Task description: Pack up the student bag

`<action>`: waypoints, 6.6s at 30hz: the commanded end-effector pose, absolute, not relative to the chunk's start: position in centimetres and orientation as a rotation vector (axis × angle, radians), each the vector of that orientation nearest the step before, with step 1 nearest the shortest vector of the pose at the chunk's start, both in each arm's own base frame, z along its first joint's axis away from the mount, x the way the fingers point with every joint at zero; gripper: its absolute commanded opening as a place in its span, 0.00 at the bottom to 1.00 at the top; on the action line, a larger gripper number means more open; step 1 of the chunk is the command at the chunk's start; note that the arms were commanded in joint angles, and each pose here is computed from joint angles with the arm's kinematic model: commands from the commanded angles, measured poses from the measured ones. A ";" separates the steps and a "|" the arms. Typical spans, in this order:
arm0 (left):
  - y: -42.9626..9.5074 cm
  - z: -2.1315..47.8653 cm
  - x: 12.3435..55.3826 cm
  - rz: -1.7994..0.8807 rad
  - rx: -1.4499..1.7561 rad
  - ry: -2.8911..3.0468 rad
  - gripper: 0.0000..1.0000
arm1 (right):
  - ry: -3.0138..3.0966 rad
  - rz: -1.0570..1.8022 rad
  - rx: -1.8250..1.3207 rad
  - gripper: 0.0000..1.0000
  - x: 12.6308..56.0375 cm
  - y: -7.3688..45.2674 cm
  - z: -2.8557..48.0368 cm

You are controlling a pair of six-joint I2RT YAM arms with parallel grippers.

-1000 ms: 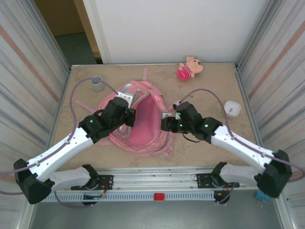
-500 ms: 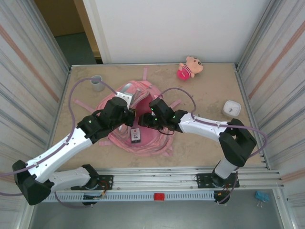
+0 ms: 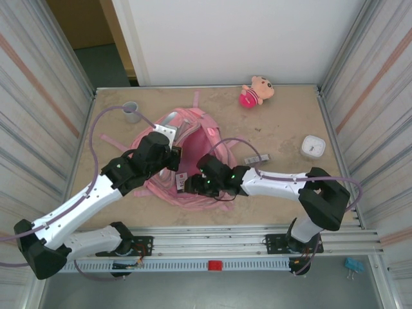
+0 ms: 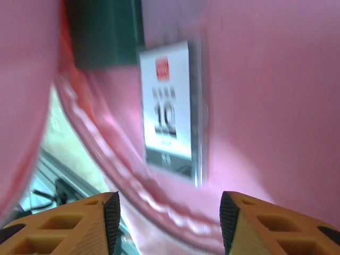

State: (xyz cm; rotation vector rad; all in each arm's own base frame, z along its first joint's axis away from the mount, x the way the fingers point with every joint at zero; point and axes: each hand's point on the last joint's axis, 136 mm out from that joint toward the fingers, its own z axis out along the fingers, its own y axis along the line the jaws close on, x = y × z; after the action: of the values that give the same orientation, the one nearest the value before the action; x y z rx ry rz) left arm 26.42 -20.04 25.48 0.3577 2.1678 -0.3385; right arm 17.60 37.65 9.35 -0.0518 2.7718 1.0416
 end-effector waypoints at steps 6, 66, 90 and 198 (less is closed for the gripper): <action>-19.6 30.4 27.4 -0.412 0.237 1.999 0.00 | 2.846 1.026 -0.007 0.42 17.3 40.5 6.5; -33.0 9.3 25.0 -0.754 0.593 2.396 0.64 | 2.159 0.795 0.133 0.62 23.2 21.3 19.2; -17.2 16.3 24.1 -0.711 -0.011 2.263 0.89 | 1.388 0.182 -1.886 0.74 18.1 28.4 15.9; -14.9 10.7 22.2 -1.116 -0.134 2.240 0.41 | 1.466 0.098 -1.660 0.00 22.9 25.7 19.6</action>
State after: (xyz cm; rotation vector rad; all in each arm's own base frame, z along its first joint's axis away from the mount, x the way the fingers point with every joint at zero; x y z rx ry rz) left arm 22.31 -14.34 10.37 -0.1909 2.2514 -1.0981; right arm 20.50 24.12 14.30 -1.8410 1.5478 0.1094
